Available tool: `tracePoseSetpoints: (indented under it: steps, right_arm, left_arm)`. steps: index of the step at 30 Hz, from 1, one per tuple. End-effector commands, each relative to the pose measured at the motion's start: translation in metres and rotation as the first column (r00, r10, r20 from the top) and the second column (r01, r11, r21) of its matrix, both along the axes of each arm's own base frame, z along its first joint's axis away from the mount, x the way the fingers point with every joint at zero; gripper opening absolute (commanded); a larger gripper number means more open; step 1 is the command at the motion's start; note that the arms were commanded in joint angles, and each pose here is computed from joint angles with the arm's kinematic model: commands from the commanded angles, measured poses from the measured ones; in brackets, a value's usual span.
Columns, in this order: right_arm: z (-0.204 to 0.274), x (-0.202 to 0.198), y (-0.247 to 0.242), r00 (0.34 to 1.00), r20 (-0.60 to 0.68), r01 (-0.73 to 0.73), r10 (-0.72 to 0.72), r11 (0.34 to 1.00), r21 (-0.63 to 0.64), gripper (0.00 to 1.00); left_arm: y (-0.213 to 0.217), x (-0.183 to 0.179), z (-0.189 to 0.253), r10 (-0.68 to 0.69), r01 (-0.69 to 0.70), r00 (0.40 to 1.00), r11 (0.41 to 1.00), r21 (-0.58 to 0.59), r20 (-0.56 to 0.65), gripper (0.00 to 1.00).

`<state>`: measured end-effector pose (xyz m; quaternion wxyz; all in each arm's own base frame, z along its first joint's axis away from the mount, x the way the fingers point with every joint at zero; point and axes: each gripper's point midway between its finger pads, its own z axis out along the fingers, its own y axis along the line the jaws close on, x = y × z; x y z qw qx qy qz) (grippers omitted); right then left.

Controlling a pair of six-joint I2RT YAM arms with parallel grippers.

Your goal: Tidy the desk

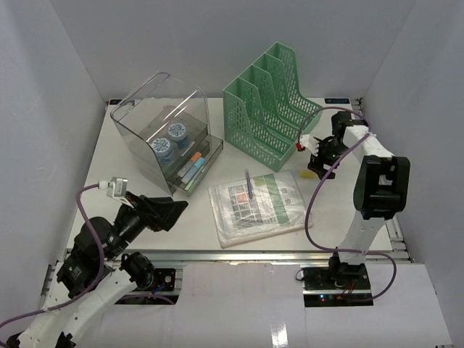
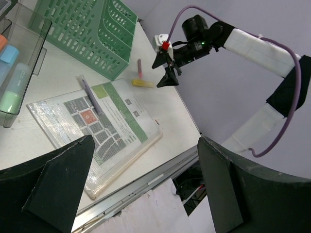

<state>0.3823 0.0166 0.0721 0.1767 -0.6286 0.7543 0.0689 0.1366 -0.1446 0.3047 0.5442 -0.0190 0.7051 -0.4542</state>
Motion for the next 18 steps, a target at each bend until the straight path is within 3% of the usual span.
tracePoseSetpoints:
  steps: [1, 18]
  right_arm:
    - [-0.005, -0.004, 0.005, 0.995, -0.034, -0.099, 0.098, 0.994, -0.050, 0.87]
    - [-0.051, -0.002, 0.002, 0.993, -0.093, -0.082, 0.072, 0.991, -0.109, 0.79]
  left_arm:
    - [0.002, -0.001, -0.003, 0.008, -0.009, 1.000, 1.000, -0.008, -0.019, 0.98]
    - [-0.001, 0.003, -0.011, 0.014, -0.014, 0.998, 1.000, -0.005, -0.054, 0.98]
